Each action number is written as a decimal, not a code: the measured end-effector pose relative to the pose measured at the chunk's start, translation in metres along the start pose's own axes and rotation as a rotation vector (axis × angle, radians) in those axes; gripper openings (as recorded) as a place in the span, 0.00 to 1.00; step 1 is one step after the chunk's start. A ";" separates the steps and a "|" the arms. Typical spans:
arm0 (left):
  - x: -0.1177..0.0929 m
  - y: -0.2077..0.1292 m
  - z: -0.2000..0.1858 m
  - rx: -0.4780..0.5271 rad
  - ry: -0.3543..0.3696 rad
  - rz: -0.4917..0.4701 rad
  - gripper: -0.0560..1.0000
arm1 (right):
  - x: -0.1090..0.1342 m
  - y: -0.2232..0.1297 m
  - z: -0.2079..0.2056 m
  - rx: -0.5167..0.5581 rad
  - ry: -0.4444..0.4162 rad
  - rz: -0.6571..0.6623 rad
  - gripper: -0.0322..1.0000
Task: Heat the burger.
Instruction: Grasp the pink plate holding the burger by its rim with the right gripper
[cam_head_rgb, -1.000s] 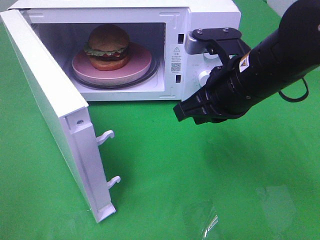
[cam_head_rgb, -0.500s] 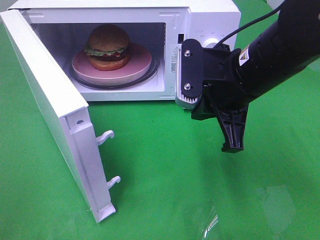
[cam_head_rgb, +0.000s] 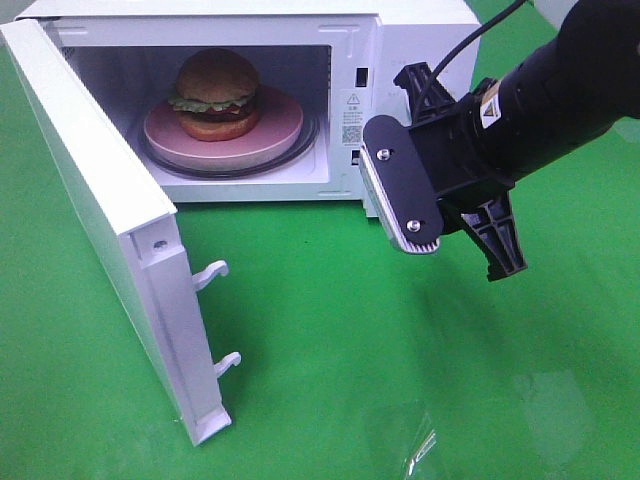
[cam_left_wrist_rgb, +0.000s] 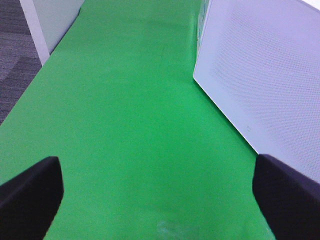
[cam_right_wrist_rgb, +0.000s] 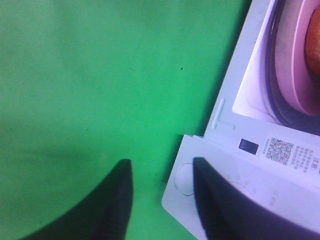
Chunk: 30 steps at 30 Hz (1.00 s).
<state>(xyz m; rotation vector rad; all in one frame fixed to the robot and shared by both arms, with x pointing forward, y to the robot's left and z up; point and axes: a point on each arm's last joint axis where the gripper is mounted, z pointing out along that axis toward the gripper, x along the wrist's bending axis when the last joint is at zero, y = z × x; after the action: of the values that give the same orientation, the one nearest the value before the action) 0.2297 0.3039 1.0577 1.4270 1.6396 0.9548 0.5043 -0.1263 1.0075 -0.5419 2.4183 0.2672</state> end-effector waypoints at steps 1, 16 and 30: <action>0.000 0.000 0.000 0.000 0.000 0.000 0.94 | 0.000 0.000 0.000 0.000 0.000 0.000 0.47; 0.000 0.000 0.000 0.000 0.000 0.000 0.94 | -0.022 0.024 0.002 -0.016 -0.103 0.007 0.93; 0.000 0.000 0.000 0.000 0.000 0.000 0.94 | -0.051 0.044 0.043 -0.040 -0.118 0.011 0.92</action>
<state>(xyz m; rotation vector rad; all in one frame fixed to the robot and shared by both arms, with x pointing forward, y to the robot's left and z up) 0.2297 0.3039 1.0577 1.4270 1.6396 0.9548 0.5438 -0.0572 1.0087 -0.5167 2.3067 0.3429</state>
